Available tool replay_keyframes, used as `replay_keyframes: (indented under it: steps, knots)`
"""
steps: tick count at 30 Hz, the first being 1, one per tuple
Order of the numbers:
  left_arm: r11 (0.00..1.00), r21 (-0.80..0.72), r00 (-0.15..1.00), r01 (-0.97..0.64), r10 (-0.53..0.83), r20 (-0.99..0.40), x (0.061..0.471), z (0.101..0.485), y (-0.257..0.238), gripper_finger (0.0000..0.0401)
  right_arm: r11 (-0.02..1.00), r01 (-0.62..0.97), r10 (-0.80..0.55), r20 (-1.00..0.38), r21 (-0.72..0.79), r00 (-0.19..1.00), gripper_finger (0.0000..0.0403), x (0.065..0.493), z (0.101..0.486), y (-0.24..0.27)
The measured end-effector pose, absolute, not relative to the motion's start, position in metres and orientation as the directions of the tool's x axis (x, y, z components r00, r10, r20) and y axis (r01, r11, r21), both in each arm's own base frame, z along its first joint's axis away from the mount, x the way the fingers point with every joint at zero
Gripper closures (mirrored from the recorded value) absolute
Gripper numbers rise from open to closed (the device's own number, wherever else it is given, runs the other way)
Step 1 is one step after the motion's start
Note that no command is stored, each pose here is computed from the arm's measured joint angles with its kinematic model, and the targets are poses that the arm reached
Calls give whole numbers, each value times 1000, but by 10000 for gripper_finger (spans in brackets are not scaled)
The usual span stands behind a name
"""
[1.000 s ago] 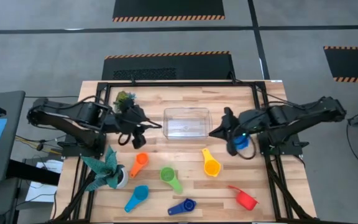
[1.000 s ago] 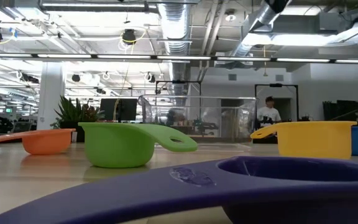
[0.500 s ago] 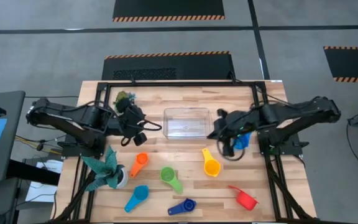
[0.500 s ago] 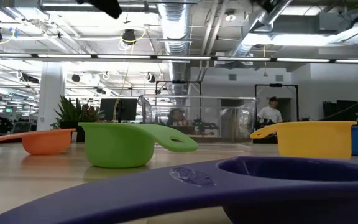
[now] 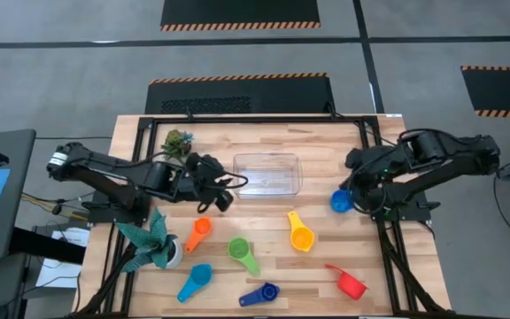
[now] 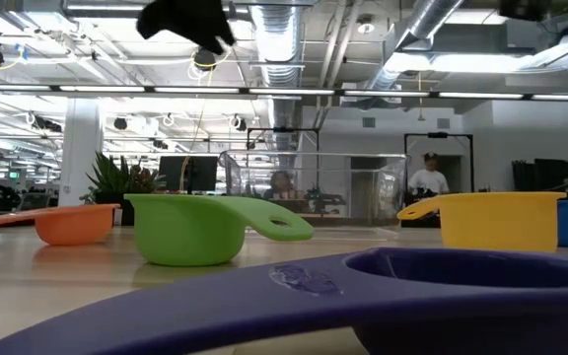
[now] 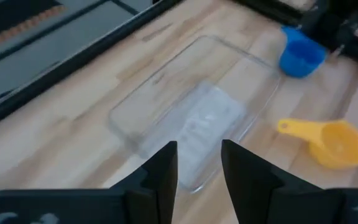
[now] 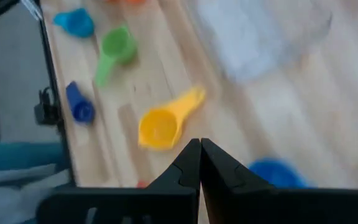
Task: Nest measuring cups in basket
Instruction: Adjust the measuring cups on the table
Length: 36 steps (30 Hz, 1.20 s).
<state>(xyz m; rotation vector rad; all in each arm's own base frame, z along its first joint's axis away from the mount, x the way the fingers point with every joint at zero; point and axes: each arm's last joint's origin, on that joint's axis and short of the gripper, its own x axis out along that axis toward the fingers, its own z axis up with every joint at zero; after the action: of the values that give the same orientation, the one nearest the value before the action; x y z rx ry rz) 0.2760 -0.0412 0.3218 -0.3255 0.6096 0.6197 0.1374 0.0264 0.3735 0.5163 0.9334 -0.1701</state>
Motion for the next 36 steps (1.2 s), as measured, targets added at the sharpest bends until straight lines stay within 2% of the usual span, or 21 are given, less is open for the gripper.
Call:
replay_keyframes:
  steps: [4,7,12,15,20,24,29,36]
  knots:
    - [891,-54,702,-450,316,-638,285,321,-42,288,854,403,74,-844,329,532,372,136,366,30]
    - [931,-34,700,-365,249,-669,289,318,-37,288,784,534,47,-889,315,455,374,132,351,36]
    - [967,-48,683,-249,140,-717,294,312,-22,288,651,691,78,-934,313,350,378,125,318,56]
    - [975,-76,698,-209,94,-710,297,314,-9,288,615,707,130,-929,350,346,378,124,298,75]
    - [982,-53,701,-183,93,-707,294,317,9,288,561,696,242,-893,447,379,377,125,277,111]
    - [986,-51,698,-161,77,-712,295,315,17,288,559,735,240,-923,384,300,384,123,262,135]
    - [989,-30,692,-145,79,-718,296,314,19,288,630,714,320,-940,305,118,389,127,238,174]
    - [991,-20,692,-135,80,-717,296,314,19,288,626,695,388,-914,354,117,379,147,211,208]
